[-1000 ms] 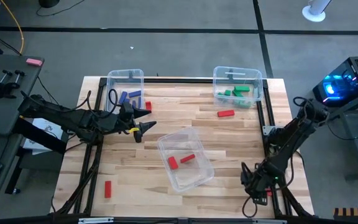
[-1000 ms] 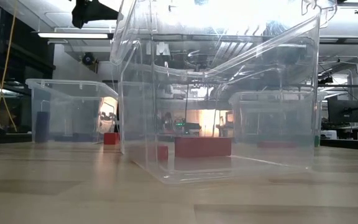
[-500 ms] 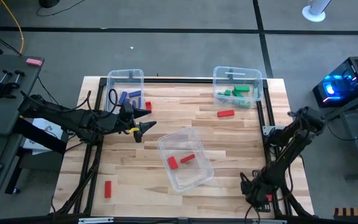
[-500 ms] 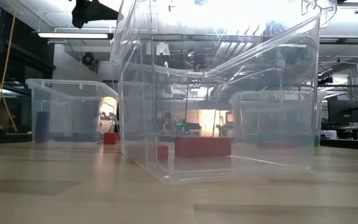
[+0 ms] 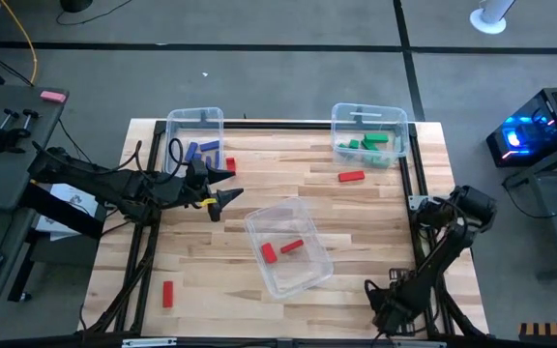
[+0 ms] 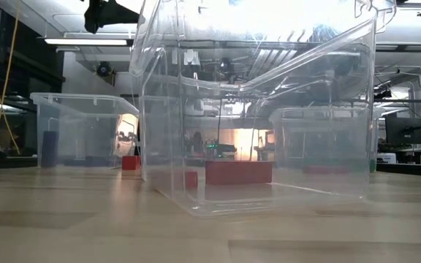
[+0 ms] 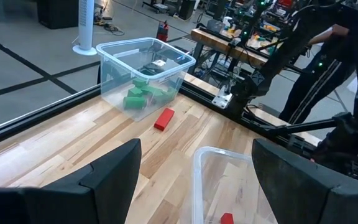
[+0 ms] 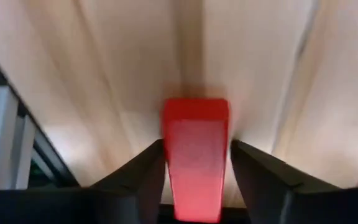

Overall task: Sort blocks
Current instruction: Put the red block into the bottom transparent bin

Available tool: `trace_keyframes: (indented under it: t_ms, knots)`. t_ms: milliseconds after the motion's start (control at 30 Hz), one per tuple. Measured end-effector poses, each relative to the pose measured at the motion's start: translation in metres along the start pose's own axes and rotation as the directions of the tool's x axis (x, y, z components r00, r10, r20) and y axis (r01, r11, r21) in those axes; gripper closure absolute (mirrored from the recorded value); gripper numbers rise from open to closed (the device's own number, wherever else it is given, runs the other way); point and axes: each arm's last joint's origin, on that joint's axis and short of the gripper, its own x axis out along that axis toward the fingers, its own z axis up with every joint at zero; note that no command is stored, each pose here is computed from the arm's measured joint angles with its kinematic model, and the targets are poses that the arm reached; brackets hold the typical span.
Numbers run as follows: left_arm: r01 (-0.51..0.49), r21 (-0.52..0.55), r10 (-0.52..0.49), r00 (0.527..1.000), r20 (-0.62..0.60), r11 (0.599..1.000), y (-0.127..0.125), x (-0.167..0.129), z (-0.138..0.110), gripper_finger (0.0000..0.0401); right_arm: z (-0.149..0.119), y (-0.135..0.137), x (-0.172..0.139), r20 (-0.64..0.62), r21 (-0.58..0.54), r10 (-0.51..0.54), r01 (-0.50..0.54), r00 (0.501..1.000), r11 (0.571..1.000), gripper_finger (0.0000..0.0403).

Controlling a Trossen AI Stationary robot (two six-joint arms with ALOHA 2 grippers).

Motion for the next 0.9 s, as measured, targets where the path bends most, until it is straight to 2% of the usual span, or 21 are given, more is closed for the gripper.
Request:
trace_keyframes:
  t_ms: [100, 200, 333, 500, 533, 600, 700, 767, 867, 900]
  knots:
    - [0.000, 0.000, 0.000, 1.000, 0.001, 1.000, 0.000, 0.000, 0.000, 0.0107, 0.007, -0.004, -0.005, 0.002, 0.013, -0.003, 0.003, 1.000, 1.000, 0.0281]
    - [0.001, -0.001, -0.001, 1.000, 0.002, 1.000, 0.000, 0.000, 0.000, 0.0107, 0.016, -0.010, -0.013, 0.035, 0.006, -0.028, 0.028, 0.999, 1.000, 0.0281]
    - [0.003, 0.001, -0.003, 1.000, 0.005, 1.000, 0.000, 0.000, 0.001, 0.0107, 0.026, -0.031, -0.037, 0.149, 0.043, -0.153, 0.148, 0.977, 0.988, 0.0281]
    - [0.004, 0.012, -0.004, 1.000, 0.008, 1.000, 0.000, 0.000, 0.001, 0.0107, 0.027, -0.075, -0.098, 0.268, 0.192, -0.258, 0.211, 0.928, 0.958, 0.0281]
    - [0.004, 0.012, -0.004, 1.000, 0.008, 1.000, 0.000, 0.000, 0.001, 0.0107, 0.027, -0.085, -0.111, 0.312, 0.241, -0.286, 0.215, 0.906, 0.946, 0.0281]
    - [0.005, 0.012, -0.005, 1.000, 0.008, 1.000, 0.000, 0.000, 0.001, 0.0107, 0.027, -0.105, -0.139, 0.428, 0.341, -0.305, 0.160, 0.851, 0.926, 0.0281]
    - [0.007, 0.012, -0.007, 1.000, 0.007, 1.000, -0.001, 0.000, 0.001, 0.0107, 0.030, -0.127, -0.175, 0.631, 0.404, -0.242, -0.046, 0.737, 0.914, 0.0281]
    - [0.008, 0.010, -0.008, 1.000, 0.006, 1.000, -0.001, 0.000, 0.001, 0.0107, 0.037, -0.135, -0.196, 0.765, 0.344, -0.165, -0.179, 0.622, 0.922, 0.0281]
    - [0.009, -0.004, -0.009, 1.000, 0.006, 1.000, -0.001, 0.000, 0.001, 0.0107, 0.052, -0.136, -0.220, 0.889, 0.157, -0.003, -0.299, 0.458, 0.941, 0.0281]
    - [0.009, -0.006, -0.009, 1.000, 0.006, 1.000, -0.001, 0.000, 0.001, 0.0107, 0.059, -0.135, -0.223, 0.906, 0.093, 0.053, -0.320, 0.421, 0.943, 0.0281]
